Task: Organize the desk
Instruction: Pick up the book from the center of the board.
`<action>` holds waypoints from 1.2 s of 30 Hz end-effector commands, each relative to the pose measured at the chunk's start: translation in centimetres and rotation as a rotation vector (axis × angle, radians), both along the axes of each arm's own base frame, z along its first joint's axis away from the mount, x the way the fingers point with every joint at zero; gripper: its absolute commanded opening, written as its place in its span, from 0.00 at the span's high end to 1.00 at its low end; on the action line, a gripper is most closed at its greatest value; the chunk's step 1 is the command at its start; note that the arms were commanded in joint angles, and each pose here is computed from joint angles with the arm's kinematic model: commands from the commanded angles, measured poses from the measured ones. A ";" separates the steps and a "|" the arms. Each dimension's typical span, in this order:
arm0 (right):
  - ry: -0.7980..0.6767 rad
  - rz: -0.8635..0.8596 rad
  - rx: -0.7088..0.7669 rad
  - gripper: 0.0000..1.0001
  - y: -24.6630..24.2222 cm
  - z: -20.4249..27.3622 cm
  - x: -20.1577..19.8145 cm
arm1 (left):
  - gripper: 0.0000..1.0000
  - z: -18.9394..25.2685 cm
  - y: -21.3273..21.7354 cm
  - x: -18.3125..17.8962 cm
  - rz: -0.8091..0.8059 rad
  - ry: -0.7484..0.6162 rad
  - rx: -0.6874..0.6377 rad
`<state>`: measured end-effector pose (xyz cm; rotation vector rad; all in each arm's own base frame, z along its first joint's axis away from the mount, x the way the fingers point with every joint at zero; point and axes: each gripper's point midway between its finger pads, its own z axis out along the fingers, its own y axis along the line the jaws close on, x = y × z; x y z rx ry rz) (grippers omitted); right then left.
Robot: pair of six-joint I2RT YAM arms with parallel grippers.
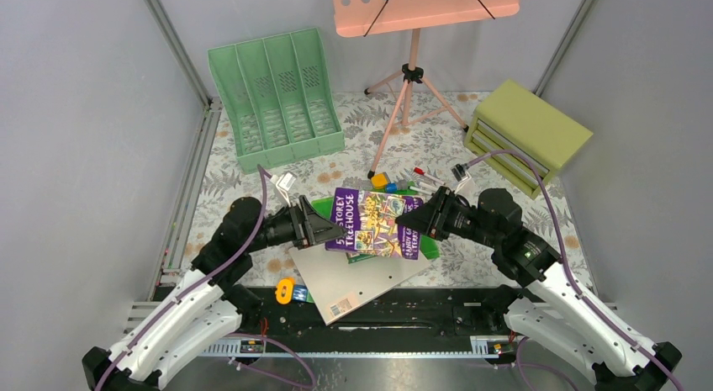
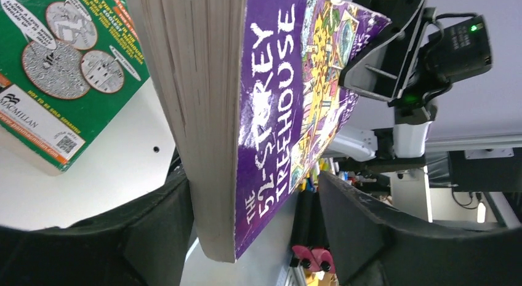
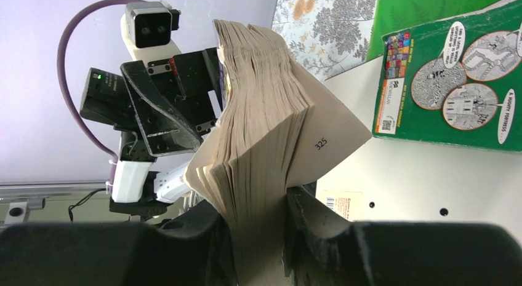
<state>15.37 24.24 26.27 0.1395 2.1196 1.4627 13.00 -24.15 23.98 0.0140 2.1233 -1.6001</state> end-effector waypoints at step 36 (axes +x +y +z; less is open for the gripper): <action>-0.064 0.010 0.021 0.55 1.0 1.7 1.1 | 1.00 8.4 -0.9 -1.5 -0.111 -0.156 -0.241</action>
